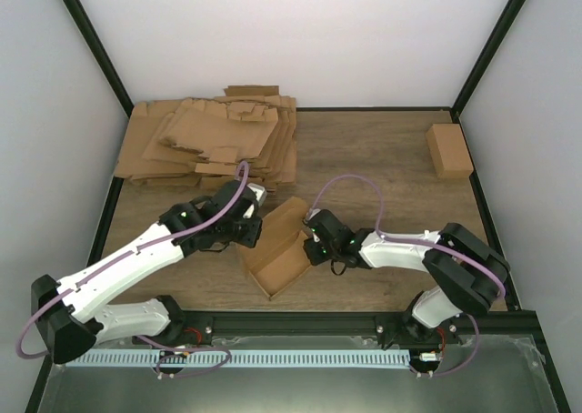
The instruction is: Fold the paper box
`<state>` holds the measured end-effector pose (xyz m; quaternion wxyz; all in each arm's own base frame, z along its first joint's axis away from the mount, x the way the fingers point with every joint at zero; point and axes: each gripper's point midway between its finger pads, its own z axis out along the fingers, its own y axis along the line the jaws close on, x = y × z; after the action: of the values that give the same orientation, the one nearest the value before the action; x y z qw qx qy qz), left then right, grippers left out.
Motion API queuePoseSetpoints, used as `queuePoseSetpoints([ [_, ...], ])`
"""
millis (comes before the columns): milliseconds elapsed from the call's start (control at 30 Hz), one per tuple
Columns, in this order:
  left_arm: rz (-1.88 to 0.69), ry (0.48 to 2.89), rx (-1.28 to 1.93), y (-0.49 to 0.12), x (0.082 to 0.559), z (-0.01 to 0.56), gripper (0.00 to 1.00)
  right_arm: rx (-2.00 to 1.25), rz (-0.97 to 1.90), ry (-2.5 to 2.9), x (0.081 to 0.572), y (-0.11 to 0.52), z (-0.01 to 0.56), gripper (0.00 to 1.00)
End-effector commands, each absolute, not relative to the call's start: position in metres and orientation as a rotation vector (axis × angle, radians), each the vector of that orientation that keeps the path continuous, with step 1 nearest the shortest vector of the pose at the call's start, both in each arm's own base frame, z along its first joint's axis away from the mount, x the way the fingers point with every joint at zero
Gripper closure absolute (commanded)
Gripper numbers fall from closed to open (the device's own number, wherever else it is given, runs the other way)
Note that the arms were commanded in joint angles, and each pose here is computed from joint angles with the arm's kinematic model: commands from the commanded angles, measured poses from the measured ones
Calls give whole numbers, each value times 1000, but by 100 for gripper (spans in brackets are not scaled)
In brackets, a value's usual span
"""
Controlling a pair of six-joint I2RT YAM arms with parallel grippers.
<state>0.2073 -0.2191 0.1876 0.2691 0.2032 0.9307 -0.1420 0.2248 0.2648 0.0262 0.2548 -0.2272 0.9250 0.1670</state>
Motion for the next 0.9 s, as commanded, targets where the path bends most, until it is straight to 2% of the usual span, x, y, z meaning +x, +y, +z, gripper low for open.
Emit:
queuePoseSetpoints([
  [0,-341,2538,484,-208,216,176,86,-594,487,2477,226,268,34,67],
  [333,-445,2565,462,-209,226,168,86,-648,475,2434,226,272,44,67],
  [700,-444,2574,539,-219,236,165,87,-757,397,2369,227,288,56,67],
  [767,-446,2553,550,-220,238,169,87,-767,388,2377,226,289,54,65],
  [867,-475,2520,600,-225,238,175,91,-757,381,2389,225,287,54,54],
])
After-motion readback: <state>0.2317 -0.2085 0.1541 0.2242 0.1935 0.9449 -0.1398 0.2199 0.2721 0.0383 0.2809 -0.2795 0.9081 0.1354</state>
